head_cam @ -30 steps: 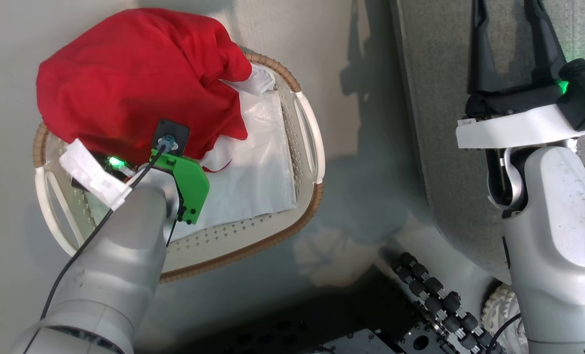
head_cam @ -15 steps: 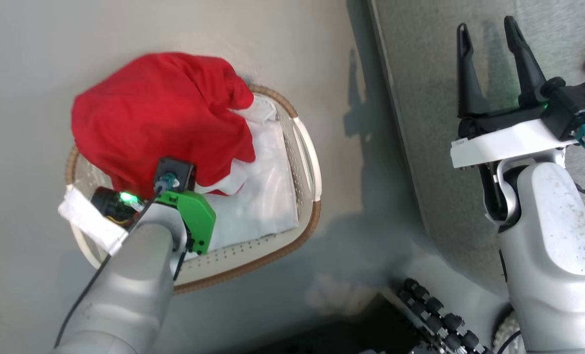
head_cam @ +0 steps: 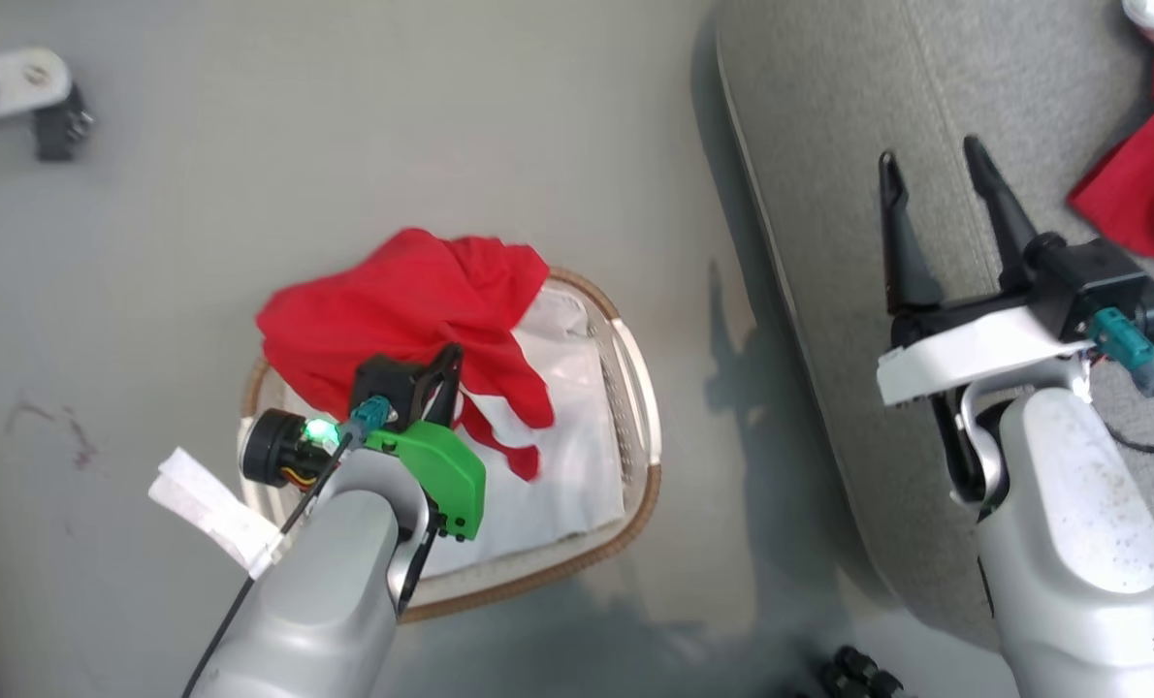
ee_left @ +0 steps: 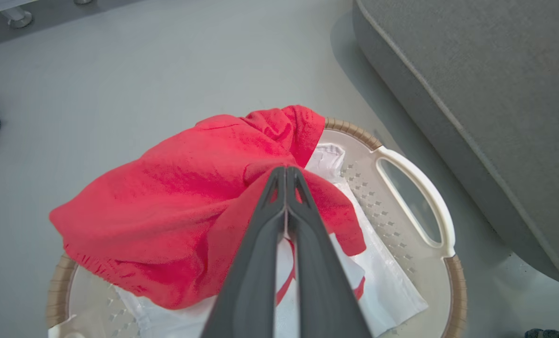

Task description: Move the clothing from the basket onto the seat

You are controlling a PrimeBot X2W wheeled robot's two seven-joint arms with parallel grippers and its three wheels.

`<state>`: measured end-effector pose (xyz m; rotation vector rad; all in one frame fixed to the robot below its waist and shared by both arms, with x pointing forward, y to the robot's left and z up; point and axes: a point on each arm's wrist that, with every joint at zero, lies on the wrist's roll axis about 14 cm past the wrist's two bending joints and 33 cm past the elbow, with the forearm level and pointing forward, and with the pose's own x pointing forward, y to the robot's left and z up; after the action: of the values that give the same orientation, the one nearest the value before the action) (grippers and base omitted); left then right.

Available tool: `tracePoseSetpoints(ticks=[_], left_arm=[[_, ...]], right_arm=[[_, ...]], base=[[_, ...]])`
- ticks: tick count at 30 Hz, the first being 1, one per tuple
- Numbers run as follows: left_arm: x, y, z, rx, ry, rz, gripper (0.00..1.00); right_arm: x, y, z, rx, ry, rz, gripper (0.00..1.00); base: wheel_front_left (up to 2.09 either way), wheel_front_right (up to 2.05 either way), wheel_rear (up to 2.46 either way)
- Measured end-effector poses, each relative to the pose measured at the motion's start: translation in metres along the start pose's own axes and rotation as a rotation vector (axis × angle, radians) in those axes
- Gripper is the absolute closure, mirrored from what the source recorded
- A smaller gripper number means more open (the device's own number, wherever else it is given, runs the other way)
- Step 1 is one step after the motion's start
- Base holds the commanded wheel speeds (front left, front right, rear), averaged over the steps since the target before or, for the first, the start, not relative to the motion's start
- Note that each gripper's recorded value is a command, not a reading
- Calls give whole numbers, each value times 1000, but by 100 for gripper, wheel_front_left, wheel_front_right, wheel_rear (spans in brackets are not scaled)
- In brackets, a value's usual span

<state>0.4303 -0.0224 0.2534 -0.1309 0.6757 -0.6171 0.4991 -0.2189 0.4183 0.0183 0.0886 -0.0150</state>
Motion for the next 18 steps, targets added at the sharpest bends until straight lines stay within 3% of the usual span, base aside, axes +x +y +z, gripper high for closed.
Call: tracePoseSetpoints(ticks=[18], left_arm=[[-88,-19,135,34,-437,68,100]], right_arm=[[-43,37,56,34,-101,86,0]], base=[[0,0,0]])
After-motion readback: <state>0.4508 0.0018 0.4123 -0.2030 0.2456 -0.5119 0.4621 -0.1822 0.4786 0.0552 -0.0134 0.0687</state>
